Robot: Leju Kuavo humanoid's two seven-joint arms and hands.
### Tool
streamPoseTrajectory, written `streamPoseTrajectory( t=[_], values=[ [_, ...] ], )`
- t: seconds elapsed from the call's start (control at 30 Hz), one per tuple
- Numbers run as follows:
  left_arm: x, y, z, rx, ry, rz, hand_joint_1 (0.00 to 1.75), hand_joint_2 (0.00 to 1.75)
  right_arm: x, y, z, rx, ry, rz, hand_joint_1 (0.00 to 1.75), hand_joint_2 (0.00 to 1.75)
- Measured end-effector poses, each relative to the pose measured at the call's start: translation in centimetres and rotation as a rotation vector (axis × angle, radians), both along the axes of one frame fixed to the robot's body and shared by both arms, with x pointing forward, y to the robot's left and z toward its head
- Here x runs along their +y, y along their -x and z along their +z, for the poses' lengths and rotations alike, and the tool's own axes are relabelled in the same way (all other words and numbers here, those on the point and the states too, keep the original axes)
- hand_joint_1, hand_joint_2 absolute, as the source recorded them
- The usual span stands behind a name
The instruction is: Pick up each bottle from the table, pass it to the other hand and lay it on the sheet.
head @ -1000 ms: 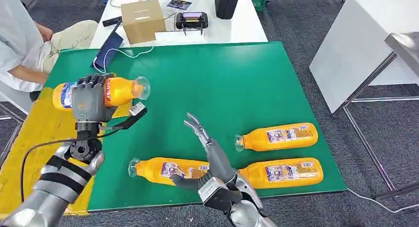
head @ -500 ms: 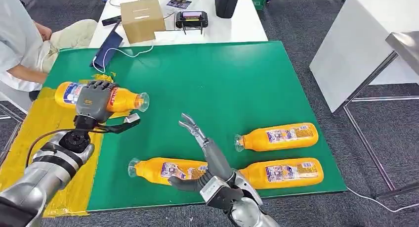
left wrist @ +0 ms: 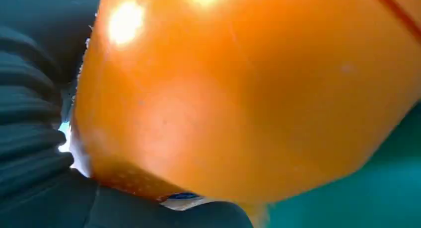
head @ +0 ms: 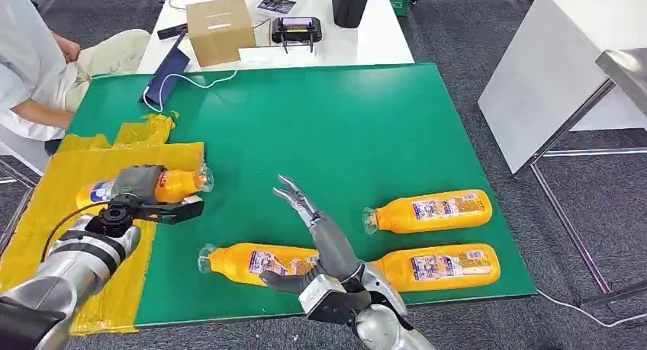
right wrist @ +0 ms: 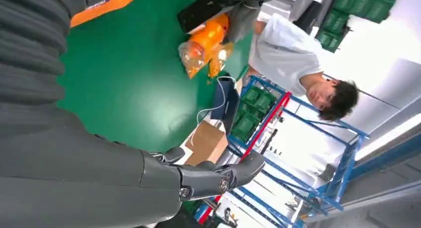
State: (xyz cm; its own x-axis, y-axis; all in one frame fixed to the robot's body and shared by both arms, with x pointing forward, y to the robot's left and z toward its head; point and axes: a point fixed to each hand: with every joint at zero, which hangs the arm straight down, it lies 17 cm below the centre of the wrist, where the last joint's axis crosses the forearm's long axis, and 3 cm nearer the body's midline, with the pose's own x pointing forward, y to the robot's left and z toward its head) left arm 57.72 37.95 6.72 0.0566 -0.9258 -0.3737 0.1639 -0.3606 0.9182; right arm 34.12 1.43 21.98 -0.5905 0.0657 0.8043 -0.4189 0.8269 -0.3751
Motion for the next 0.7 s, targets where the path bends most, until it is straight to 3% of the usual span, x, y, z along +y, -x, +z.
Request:
streamPoseTrajectory(
  t=[0.1,0.2,0.23,0.27,0.7],
  values=[
    [-0.4,0.7,-2.1,0.096,0.104,0.034,1.75,1.75,0.2,-0.2,-0.1,-0.011,0.031,-0.015,0.00,1.75],
    [-0.5,0.7,-2.3,0.107,0.164,0.062,1.75,1.75,0.5,-0.2,-0.3,-0.016,0.051,-0.020,0.00,1.75],
    [-0.4,0.7,-2.3,0.105,0.174,0.069,1.50,1.75,0.5,-0.2,-0.4,-0.015,0.058,-0.021,0.00,1.75],
    [-0.5,0.7,-2.3,0.104,0.181,0.072,0.02,1.75,0.6,-0.3,-0.6,-0.014,0.066,-0.024,0.00,1.75],
    [-2.8,1.2,-2.9,0.028,0.336,0.049,0.00,1.75,0.9,-1.1,-3.0,-0.038,0.227,-0.086,0.00,1.75]
  ],
)
